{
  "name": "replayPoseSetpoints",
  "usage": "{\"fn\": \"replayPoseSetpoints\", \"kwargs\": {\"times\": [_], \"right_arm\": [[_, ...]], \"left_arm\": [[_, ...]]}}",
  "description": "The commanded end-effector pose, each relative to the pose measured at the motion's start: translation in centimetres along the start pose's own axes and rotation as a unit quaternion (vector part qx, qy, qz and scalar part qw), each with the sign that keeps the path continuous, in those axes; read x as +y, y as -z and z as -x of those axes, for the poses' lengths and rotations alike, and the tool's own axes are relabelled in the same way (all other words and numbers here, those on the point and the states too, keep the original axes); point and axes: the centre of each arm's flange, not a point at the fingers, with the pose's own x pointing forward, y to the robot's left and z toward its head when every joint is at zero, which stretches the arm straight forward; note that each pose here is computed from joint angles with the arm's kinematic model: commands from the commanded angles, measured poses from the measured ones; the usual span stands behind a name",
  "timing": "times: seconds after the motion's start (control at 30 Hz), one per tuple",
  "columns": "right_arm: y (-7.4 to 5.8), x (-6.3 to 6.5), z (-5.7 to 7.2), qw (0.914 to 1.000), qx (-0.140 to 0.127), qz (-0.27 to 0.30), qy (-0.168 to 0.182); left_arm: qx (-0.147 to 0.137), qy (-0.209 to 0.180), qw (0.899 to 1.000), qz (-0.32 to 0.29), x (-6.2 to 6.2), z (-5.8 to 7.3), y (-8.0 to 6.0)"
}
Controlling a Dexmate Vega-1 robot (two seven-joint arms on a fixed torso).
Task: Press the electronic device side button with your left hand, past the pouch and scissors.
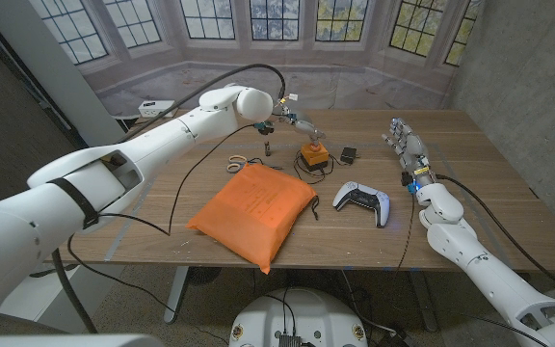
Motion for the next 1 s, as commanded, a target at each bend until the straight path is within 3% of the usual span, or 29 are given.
{"fn": "replayPoseSetpoints", "kwargs": {"times": [0.03,1.0], "right_arm": [[0.1,-0.3,0.5,1.0000,-0.002,-0.003,0.004],[0.4,-0.9,1.0,0.9999,-0.002,-0.010,0.011]], "left_arm": [[-0.001,0.000,1.000,-0.008,-0.2,-0.1,-0.4],[0.003,0.011,1.000,-0.021,-0.9,-1.1,-0.8]]}}
